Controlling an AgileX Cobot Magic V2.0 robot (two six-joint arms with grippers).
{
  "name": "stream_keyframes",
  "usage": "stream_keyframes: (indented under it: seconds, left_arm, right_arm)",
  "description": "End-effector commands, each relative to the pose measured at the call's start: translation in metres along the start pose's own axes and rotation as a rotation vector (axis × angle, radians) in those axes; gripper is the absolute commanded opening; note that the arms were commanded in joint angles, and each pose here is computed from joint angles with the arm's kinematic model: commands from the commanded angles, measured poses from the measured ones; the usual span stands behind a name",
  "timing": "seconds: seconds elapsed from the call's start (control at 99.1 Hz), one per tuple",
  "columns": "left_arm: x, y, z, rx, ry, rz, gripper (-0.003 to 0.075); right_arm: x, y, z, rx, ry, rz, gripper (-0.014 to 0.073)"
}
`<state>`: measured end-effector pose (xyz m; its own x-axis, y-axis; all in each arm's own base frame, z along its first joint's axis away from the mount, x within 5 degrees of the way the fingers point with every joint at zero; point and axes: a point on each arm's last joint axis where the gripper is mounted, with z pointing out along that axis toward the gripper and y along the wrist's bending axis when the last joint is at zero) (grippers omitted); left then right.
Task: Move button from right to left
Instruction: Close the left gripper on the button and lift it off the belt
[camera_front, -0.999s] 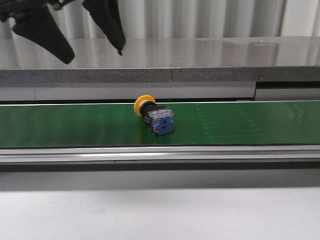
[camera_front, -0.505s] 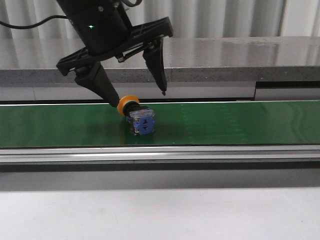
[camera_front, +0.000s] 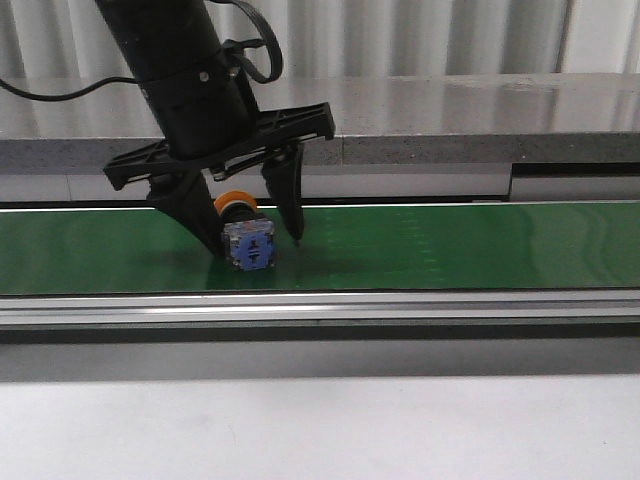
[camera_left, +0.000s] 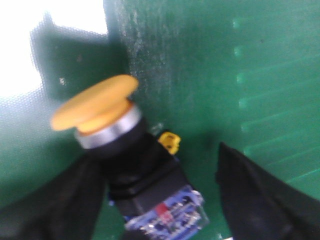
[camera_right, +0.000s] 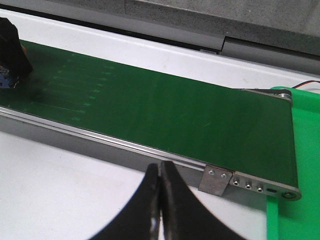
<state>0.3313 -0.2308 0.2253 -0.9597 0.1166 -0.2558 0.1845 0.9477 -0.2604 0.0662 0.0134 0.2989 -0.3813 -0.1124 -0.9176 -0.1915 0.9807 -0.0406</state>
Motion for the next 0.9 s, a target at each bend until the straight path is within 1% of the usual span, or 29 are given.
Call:
stream_keyframes:
  seconds: [0.0, 0.061, 0.071, 0.111, 0.182, 0.252, 0.333, 0.464, 0.575, 0.666, 0.727, 0.737, 0.888]
  left_arm:
    - [-0.006, -0.010, -0.028, 0.041, -0.082, -0.002, 0.0235]
    - [-0.006, -0.009, -0.028, 0.036, -0.081, 0.001, 0.0128]
    - [-0.006, -0.009, -0.028, 0.036, -0.081, 0.001, 0.0128]
    - [-0.006, -0.010, -0.030, 0.041, -0.096, 0.003, 0.0072]
    - [-0.007, -0.010, -0.039, 0.041, -0.125, 0.015, 0.0033]
    - [-0.008, -0.010, -0.051, 0.028, -0.156, 0.039, 0.0029]
    - [-0.009, -0.009, -0.074, -0.002, -0.208, 0.080, 0.0029]
    - [-0.006, -0.001, -0.112, -0.100, -0.316, 0.167, 0.0029]
    - [-0.004, 0.008, -0.137, -0.155, -0.379, 0.193, 0.0029]
    - [-0.004, 0.024, -0.153, -0.197, -0.393, 0.163, 0.0029]
    - [-0.006, 0.041, -0.161, -0.241, -0.390, 0.151, 0.0029]
    - [-0.006, 0.041, -0.162, -0.240, -0.393, 0.151, 0.0029]
    - [-0.012, 0.087, -0.173, -0.326, -0.369, 0.090, 0.0029]
  right_arm:
    - [-0.014, -0.001, -0.004, 0.010, -0.095, -0.003, -0.0066]
    - [-0.014, -0.001, -0.004, 0.010, -0.095, -0.003, -0.0066]
    - [-0.014, -0.001, -0.004, 0.010, -0.095, -0.003, -0.0066]
    - [-0.014, -0.001, -0.004, 0.010, -0.095, -0.003, -0.0066]
    - [-0.014, -0.001, -0.004, 0.010, -0.095, -0.003, -0.0066]
    - [-0.014, -0.001, -0.004, 0.010, -0.095, -0.003, -0.0066]
    - [-0.014, -0.001, -0.004, 0.010, -0.095, -0.003, -0.0066]
    - [-0.014, -0.001, -0.004, 0.010, -0.095, -0.003, -0.0066]
    - [-0.014, -0.001, -0.004, 0.010, -0.095, -0.003, -0.0066]
    - [-0.014, -0.001, -0.004, 0.010, -0.095, -0.003, -0.0066]
    - [-0.014, -0.001, -0.004, 0.010, -0.095, -0.003, -0.0066]
    - [-0.014, -0.001, -0.004, 0.010, -0.095, -0.003, -0.0066]
    - [-0.014, -0.001, -0.004, 0.010, -0.095, -0.003, -0.0066]
